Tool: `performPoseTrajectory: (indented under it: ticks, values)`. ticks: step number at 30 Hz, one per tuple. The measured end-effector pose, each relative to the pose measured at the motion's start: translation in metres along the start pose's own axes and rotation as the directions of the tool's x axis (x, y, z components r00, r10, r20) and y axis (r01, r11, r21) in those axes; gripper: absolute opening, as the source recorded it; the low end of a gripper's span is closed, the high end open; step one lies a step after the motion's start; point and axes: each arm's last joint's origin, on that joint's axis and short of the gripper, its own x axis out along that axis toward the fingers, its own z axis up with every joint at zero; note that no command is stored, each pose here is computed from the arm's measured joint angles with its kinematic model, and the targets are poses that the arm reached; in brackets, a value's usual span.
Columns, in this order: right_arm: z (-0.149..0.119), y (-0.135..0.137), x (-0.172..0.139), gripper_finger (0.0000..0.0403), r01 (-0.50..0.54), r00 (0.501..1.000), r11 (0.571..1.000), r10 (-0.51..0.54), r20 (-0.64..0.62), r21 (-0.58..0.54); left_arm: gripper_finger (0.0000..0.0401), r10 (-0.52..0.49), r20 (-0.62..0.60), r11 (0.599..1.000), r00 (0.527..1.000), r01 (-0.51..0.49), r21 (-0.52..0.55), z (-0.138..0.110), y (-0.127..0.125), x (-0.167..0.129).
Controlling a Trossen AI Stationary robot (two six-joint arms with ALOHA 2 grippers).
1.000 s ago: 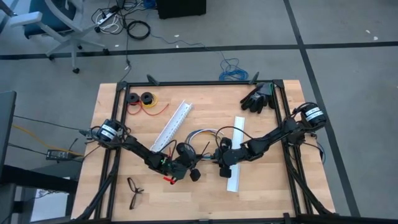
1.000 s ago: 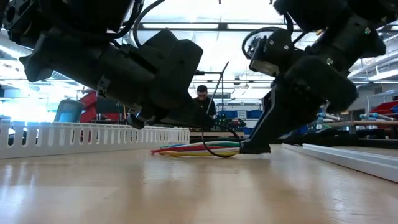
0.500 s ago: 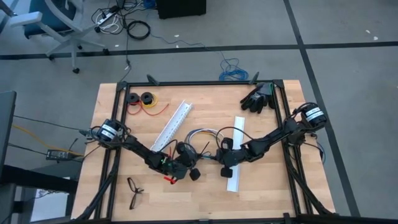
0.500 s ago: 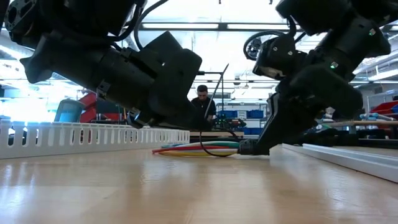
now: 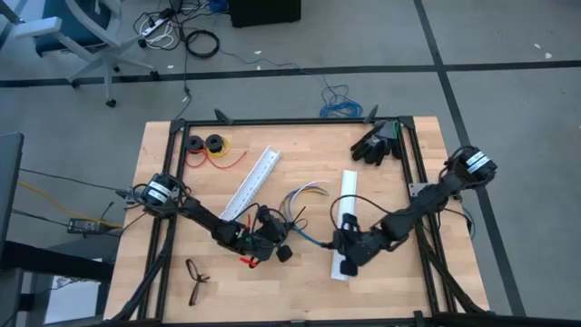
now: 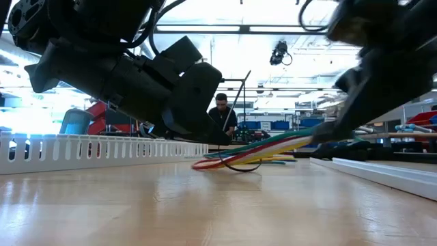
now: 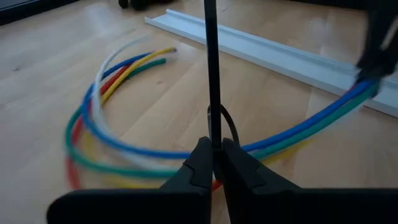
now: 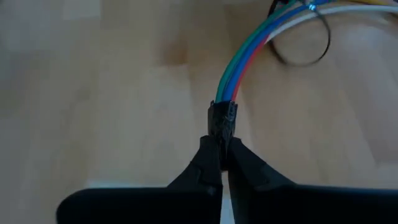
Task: Ziptie cables
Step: Wrap the cable wires together using the black zip tie
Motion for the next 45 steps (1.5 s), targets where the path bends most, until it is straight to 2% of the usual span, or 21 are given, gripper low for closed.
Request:
performPoseTrajectory:
  ticks: [6,14,22,31,34,37,41,45]
  values:
    - [-0.016,0.011,-0.021,0.0002,-0.008,0.997,0.998,0.013,-0.075,0.056,0.0023,0.005,0.002,1.000,1.000,-0.005,0.001,0.000,0.000,0.000]
    - [-0.029,0.016,-0.026,0.0006,-0.010,0.985,0.993,0.030,-0.172,0.114,0.0023,0.007,0.003,1.000,1.000,-0.007,0.001,0.000,0.000,0.000]
    - [-0.029,0.016,-0.026,0.0059,-0.001,0.985,0.979,0.036,-0.168,0.201,0.0023,0.007,0.004,1.000,1.000,-0.007,-0.001,0.000,0.000,0.000]
    - [-0.028,0.016,-0.026,0.0113,-0.006,0.986,0.984,0.035,-0.162,0.177,0.0023,0.007,0.006,1.000,1.000,-0.007,-0.002,0.001,0.000,0.000]
    - [-0.025,0.014,-0.025,0.0115,0.037,0.995,0.987,-0.021,-0.099,0.158,0.0023,0.006,0.007,1.000,1.000,-0.006,-0.004,0.001,0.000,0.000]
    - [-0.015,0.011,-0.023,0.0111,0.098,0.993,0.983,-0.106,0.044,0.153,0.0023,0.003,0.012,1.000,1.000,-0.003,-0.010,0.001,0.000,0.000]
    - [0.006,0.006,-0.020,0.0105,0.154,0.941,0.956,-0.219,0.257,0.251,0.0023,-0.001,0.020,1.000,1.000,0.001,-0.020,0.002,-0.001,0.000]
    - [0.028,-0.009,-0.010,0.0103,0.126,0.922,0.938,-0.230,0.311,0.323,0.0023,-0.014,0.056,0.999,0.998,0.016,-0.033,0.008,-0.002,0.001]
